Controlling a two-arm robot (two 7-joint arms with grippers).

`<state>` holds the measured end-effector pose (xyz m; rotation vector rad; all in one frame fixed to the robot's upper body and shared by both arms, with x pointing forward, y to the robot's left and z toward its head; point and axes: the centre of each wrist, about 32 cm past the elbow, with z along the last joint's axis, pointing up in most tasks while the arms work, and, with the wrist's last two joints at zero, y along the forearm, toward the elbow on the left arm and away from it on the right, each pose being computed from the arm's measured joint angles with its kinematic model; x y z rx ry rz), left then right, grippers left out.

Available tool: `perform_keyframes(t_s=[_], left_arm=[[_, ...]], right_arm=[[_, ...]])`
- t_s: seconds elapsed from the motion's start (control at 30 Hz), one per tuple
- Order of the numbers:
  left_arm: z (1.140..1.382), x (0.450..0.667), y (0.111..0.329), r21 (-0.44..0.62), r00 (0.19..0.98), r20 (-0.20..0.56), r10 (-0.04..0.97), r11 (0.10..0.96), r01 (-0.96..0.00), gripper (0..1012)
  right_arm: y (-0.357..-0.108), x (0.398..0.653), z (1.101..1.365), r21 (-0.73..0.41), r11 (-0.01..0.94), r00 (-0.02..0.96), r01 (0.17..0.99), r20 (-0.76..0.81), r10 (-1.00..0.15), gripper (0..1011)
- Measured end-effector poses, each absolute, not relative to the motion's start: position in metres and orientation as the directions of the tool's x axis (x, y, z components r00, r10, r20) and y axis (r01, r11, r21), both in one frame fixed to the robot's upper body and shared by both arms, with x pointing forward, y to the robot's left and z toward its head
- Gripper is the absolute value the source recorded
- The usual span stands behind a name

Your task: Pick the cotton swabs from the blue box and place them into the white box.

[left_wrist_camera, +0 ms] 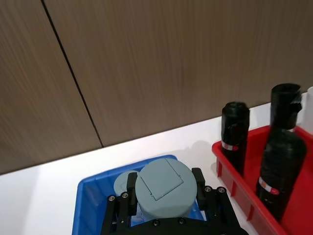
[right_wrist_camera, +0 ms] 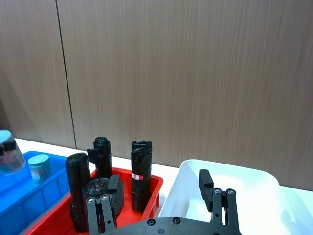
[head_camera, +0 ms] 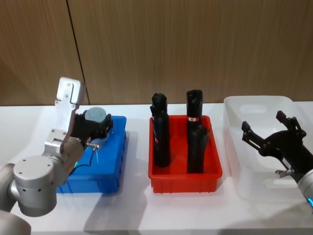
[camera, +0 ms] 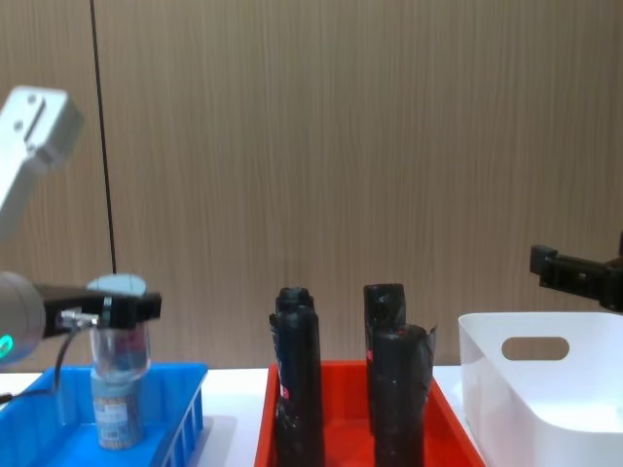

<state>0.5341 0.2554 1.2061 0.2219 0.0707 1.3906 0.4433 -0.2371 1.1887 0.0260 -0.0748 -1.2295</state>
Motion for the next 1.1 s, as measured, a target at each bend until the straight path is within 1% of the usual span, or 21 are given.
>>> perform_keyframes(t_s=[0.23, 0.43, 0.67, 0.87, 0.97, 1.1], left_arm=[[1.22, 0.521, 0.254, 0.163, 0.227, 0.1, 0.969, 0.209, -0.964, 669], [1.229, 0.511, 0.254, 0.142, 0.29, 0.105, 0.951, 0.275, -0.951, 668], [1.236, 0.505, 0.254, 0.131, 0.388, 0.082, 0.918, 0.376, -0.917, 668], [1.238, 0.504, 0.255, 0.121, 0.458, 0.057, 0.887, 0.45, -0.885, 668], [1.239, 0.504, 0.255, 0.113, 0.511, 0.034, 0.859, 0.504, -0.856, 668], [1.24, 0.505, 0.256, 0.104, 0.549, 0.017, 0.835, 0.545, -0.832, 668]], right_arm=[[-0.237, 0.443, 1.189, 0.06, 0.335, 0.333, 0.94, 0.043, -0.942, 1002], [-0.237, 0.443, 1.189, 0.06, 0.335, 0.333, 0.94, 0.043, -0.942, 1002], [-0.237, 0.443, 1.189, 0.06, 0.335, 0.333, 0.94, 0.043, -0.942, 1002], [-0.237, 0.443, 1.189, 0.06, 0.335, 0.333, 0.94, 0.043, -0.942, 1002], [-0.237, 0.443, 1.189, 0.06, 0.335, 0.333, 0.94, 0.043, -0.942, 1002], [-0.237, 0.443, 1.189, 0.06, 0.335, 0.333, 0.94, 0.043, -0.942, 1002]])
